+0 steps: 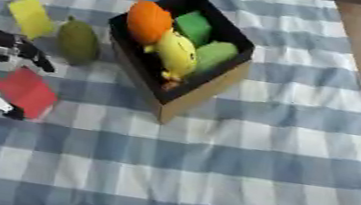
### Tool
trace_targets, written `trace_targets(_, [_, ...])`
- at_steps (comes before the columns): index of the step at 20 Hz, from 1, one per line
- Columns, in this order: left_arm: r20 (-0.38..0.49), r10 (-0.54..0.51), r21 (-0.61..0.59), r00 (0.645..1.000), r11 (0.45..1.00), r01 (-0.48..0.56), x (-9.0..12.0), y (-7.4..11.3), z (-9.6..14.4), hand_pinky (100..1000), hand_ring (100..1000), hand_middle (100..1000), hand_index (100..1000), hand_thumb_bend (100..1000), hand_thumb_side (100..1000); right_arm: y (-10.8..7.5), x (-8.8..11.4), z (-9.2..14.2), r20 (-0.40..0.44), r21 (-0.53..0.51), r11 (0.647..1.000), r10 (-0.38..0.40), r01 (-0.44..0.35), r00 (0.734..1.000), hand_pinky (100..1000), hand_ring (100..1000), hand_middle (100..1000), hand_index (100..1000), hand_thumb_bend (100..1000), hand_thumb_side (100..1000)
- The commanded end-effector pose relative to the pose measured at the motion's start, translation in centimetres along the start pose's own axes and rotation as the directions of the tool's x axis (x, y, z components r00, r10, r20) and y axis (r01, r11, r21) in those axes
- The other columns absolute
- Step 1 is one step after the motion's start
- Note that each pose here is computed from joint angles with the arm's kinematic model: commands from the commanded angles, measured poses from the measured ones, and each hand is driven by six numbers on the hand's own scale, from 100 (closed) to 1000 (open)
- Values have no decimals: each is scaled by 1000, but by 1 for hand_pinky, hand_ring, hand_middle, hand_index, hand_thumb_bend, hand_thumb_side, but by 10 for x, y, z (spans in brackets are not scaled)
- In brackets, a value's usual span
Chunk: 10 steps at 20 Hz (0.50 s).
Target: Pick up objects on the table and place them in the box.
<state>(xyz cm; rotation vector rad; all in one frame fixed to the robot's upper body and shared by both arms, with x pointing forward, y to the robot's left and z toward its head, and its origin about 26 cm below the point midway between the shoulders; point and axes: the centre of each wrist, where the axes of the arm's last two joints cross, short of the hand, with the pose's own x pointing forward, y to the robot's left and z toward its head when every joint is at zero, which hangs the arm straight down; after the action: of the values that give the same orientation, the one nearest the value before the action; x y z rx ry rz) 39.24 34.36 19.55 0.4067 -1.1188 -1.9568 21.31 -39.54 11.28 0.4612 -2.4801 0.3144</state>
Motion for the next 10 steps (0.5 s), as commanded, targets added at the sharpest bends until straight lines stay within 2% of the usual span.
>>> trace_targets(1, [46,-111,-107,993,988,115,-4,9,9,914,886,796,903,548,269,0,4,-7,73,120,989,75,-84,994,1000,1000,351,992,100,475])
trace_targets(4, [38,-107,-114,994,987,111,-6,7,9,893,867,776,897,478,165,0,4,-7,72,121,989,74,-83,995,1000,1000,352,992,100,475])
trace_targets(8, [39,-111,-112,993,987,115,-5,9,12,908,885,801,910,557,155,0,4,-7,72,121,989,75,-83,995,1000,1000,352,992,100,475])
trace_targets(10, [29,-126,-115,992,985,128,-4,11,14,910,888,804,911,567,146,0,4,-7,70,121,989,74,-82,995,1000,1000,352,992,100,475])
